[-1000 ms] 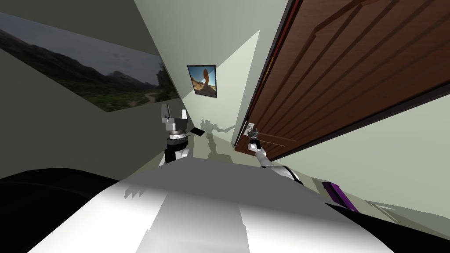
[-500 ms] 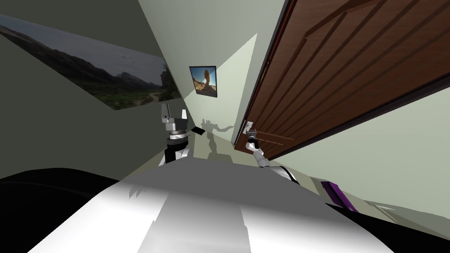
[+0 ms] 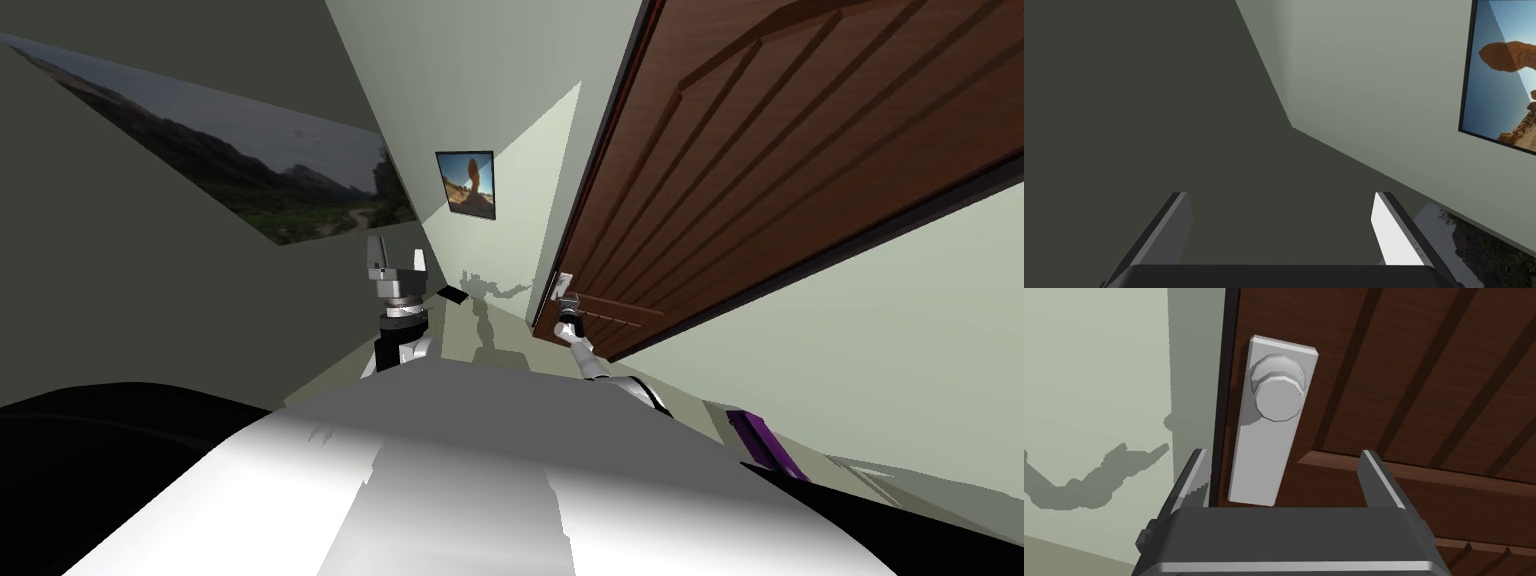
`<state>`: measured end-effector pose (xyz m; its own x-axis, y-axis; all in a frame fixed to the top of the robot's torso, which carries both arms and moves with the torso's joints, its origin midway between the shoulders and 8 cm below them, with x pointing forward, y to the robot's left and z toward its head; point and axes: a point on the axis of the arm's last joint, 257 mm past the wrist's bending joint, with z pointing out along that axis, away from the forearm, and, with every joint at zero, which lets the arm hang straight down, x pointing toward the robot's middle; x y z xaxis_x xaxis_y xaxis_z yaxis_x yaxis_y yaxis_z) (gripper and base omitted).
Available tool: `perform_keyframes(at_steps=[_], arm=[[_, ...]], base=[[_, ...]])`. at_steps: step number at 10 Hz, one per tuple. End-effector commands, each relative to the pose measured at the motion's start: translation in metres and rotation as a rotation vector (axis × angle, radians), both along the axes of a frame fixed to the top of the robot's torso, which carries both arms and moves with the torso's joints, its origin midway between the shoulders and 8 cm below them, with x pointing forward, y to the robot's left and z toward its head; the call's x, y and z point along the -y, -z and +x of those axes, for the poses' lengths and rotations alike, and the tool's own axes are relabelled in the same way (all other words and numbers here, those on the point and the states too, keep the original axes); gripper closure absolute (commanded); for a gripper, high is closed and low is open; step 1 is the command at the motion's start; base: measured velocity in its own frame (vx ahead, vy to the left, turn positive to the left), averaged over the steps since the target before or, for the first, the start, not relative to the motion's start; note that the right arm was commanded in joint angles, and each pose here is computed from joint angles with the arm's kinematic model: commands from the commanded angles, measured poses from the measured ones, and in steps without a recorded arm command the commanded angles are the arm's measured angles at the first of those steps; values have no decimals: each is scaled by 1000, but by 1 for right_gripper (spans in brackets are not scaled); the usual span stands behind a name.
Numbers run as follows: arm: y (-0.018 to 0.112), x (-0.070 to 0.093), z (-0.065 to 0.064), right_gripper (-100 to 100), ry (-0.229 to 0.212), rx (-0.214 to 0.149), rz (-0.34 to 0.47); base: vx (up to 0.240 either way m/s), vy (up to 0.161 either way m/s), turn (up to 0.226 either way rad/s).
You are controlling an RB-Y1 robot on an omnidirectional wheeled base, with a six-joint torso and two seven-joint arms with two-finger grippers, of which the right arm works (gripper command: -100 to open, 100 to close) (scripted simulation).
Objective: Pull the door open
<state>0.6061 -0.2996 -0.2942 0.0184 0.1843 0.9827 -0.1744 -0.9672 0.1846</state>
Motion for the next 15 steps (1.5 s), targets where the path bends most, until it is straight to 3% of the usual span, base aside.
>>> perform_keyframes(at_steps=[1,4,5,10,13,15], arm=[[1,-7,0,-100,1,7,74],[2,-17,1,-100,3,19,185],[2,-15,1,-100,3,16,164],[5,73,-16,-100,84,23,171],[4,108,-25,-100,115,29,170],[4,108,-25,-100,115,29,170]], base=[[-83,-42,26],[-80,-40,23],[-29,-14,5],[163,38,152],[145,18,113],[60,3,16]])
